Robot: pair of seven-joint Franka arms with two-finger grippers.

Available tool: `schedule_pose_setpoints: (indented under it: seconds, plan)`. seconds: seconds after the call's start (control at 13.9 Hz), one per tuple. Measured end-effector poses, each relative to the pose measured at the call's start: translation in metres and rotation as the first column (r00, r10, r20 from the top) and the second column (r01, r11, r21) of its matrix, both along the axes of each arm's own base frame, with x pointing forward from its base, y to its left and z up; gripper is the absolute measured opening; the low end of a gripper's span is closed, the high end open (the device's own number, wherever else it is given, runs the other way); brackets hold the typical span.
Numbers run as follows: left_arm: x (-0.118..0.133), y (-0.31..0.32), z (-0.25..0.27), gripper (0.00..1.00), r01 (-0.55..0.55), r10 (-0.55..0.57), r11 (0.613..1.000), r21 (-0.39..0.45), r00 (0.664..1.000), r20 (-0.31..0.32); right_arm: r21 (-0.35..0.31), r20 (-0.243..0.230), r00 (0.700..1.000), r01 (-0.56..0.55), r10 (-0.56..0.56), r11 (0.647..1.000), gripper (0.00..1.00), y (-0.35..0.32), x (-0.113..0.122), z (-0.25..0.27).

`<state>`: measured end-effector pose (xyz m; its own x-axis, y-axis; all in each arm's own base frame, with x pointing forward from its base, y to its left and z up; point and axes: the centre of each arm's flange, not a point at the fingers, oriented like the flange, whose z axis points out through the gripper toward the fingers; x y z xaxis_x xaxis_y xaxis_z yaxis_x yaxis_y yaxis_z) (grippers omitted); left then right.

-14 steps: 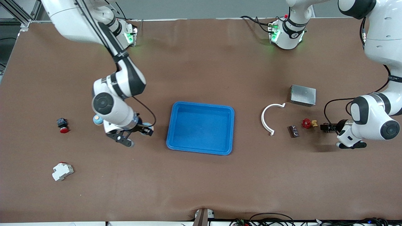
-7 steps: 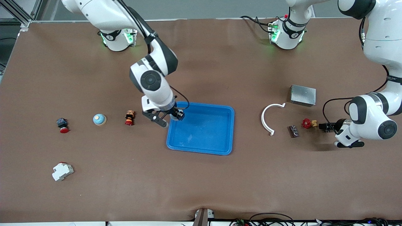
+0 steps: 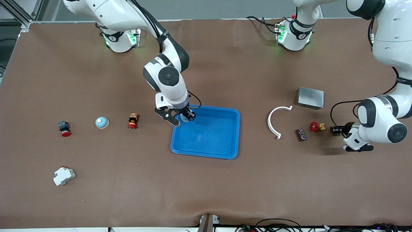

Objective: Place electrolytic capacitor and blue bell in tray
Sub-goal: 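Carry the bell toward the tray while the left gripper grasps the capacitor, then release the bell in the tray while the left gripper carries the capacitor over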

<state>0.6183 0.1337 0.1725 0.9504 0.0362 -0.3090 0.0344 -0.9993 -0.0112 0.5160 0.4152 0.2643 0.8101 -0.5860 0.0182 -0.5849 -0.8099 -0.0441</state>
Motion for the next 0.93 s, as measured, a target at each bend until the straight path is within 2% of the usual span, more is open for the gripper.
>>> schedule_pose_setpoints:
  seconds: [0.5, 0.72, 0.93]
  plan:
    - [0.012, 0.002, 0.017, 0.34, -0.028, 0.027, 0.999, 0.016, 0.999, 0.044, 0.005, -0.001, 1.0, 0.016, -0.016, 1.0, 0.64, 0.004, 0.001, -0.033]
    - [0.026, 0.001, 0.055, 0.34, -0.026, 0.023, 0.999, 0.025, 0.995, 0.095, -0.008, 0.005, 1.0, 0.018, -0.018, 1.0, 0.64, 0.011, 0.0, -0.045]
    - [0.036, -0.009, 0.11, 0.34, -0.015, 0.013, 1.0, 0.024, 0.996, 0.093, -0.019, 0.015, 1.0, 0.026, -0.026, 0.999, 0.64, 0.015, 0.002, -0.053]
